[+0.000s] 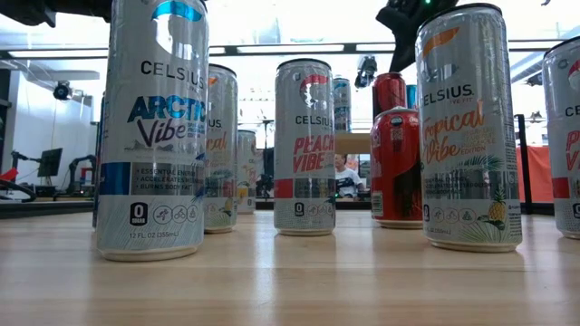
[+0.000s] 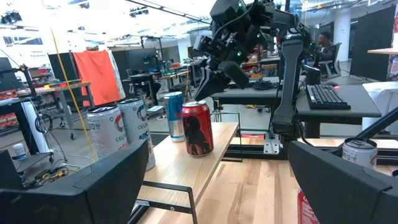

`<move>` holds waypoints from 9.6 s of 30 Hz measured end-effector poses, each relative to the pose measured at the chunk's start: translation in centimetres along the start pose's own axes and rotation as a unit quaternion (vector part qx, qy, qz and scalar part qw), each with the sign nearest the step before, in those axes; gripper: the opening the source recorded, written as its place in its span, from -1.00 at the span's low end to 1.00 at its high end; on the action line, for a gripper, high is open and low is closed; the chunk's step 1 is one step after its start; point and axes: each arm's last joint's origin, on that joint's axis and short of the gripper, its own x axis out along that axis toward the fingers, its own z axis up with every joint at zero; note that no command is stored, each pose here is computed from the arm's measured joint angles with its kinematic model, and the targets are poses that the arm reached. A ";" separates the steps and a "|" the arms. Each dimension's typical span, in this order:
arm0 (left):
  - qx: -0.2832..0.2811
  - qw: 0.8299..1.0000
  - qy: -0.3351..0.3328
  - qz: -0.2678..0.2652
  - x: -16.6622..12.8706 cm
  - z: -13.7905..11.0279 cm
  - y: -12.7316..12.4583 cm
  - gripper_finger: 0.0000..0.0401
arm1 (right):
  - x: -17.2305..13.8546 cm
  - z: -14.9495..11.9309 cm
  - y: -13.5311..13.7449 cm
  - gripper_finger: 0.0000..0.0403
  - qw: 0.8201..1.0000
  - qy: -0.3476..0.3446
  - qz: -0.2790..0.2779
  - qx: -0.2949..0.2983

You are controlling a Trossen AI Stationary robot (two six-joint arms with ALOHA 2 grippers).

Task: Place canned beverage on shelf
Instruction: Put the top red black soda can on the shelf, then put the bottom blue soda can on the shelf aligned with the blue soda can

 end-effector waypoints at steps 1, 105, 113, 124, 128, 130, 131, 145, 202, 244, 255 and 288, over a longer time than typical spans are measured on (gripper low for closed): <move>0.000 1.000 0.000 0.000 0.0 0.0 0.0 0.85 | -0.1 0.1 0.0 -0.94 1.000 -0.002 0.001 0.000; -0.005 1.000 0.004 0.000 0.0 -0.1 0.0 0.85 | -3.8 -0.2 -2.7 -0.94 0.993 0.049 -0.101 0.030; -0.001 1.000 0.004 0.000 0.0 -0.1 0.0 0.85 | -3.5 0.3 -1.9 -0.94 0.996 0.062 -0.053 0.048; 0.022 1.000 -0.001 0.000 0.0 0.0 0.0 0.85 | 0.4 -0.2 -0.2 -0.94 0.984 0.163 -0.040 0.052; 0.023 1.000 0.001 0.000 0.0 -0.1 0.0 0.85 | 1.4 -0.7 -0.3 -0.94 0.976 0.186 -0.101 0.040; 0.023 1.000 0.002 0.000 0.0 -0.1 0.0 0.85 | 1.6 -0.8 -0.4 -0.94 0.973 0.189 -0.126 0.031; 0.023 1.000 0.002 0.000 0.0 -0.1 0.0 0.85 | 1.7 -0.8 -0.5 -0.94 0.972 0.189 -0.139 0.030; 0.021 1.000 0.002 0.000 0.0 -0.1 0.0 0.85 | 2.2 -0.3 -2.6 -0.94 0.963 0.177 -0.203 0.020; 0.108 0.994 0.007 -0.002 0.0 1.8 0.3 0.85 | -0.6 0.1 -5.4 -0.94 0.945 0.228 -0.209 0.106; 0.108 0.994 0.010 -0.002 0.0 1.8 0.3 0.85 | 4.2 1.6 -6.6 -0.94 0.943 0.203 -0.248 0.090; 0.108 0.994 0.010 -0.003 0.0 1.8 0.3 0.85 | 2.8 2.5 -6.3 -0.94 0.953 0.179 -0.226 0.097; -0.124 0.975 0.149 -0.108 -0.2 -0.2 -0.6 0.85 | -3.8 0.1 8.6 -0.94 0.994 0.010 0.045 -0.102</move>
